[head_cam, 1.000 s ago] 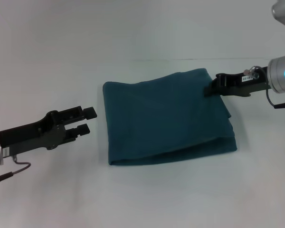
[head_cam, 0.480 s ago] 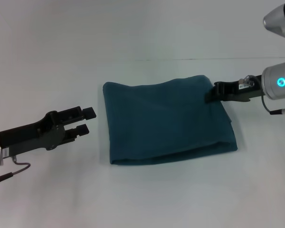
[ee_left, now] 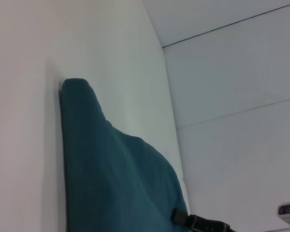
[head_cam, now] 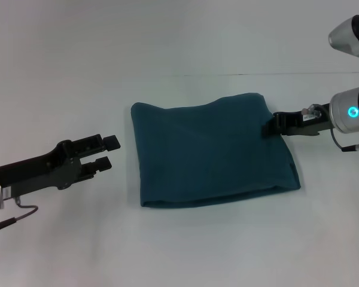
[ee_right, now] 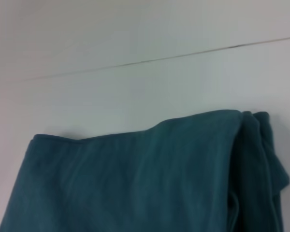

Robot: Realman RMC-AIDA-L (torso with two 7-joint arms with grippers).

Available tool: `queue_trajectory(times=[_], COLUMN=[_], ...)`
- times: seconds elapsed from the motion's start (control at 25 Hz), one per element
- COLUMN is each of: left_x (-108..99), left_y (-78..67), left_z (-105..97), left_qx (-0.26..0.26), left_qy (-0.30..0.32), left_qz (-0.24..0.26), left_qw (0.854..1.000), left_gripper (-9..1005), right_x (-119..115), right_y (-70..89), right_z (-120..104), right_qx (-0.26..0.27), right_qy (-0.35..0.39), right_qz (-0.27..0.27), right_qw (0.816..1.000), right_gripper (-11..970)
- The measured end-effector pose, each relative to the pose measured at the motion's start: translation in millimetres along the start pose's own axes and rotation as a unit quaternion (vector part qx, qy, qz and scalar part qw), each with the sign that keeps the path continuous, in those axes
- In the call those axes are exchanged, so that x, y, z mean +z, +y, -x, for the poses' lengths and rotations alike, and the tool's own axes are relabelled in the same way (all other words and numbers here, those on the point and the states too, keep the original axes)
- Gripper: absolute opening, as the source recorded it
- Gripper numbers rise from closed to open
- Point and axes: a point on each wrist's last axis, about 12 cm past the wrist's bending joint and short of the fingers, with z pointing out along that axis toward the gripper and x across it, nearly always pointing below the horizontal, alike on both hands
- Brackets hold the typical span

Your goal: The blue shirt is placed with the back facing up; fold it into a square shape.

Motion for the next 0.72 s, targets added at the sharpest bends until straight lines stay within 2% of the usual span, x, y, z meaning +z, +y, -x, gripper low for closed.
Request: queue_trajectory(times=[0.16,0.4,0.6,0.72], left_x=[0.1,0.1,0.4,0.3], left_y=[-0.2,-0.7,-0.9,-0.9], left_z=[0.2,0.6,-0.1,-0.2], left_qx=[0.0,0.0,-0.001,-0.001], left_qy=[0.0,-0.002,-0.002,-0.001], left_qz=[-0.001,-0.003,-0.005,-0.005], left_qw=[1.0,1.0,1.0,1.0], left_gripper=[703,703,702,702], right_x=[-2.0,-2.8,-8.5,-16.5], right_y=[-3.7,-11.0,-23.2,-28.5], right_z=[0.9,1.9,5.0,7.4], right_qx=[0.006,0.009,0.021,0.034], right_qy=[-0.001,0.001,-0.003,-0.011], right_qz=[-0.004,-0.039,-0.076,-0.071], right_qw=[1.0,0.999,0.997,0.997], right_gripper=[177,286,376,379])
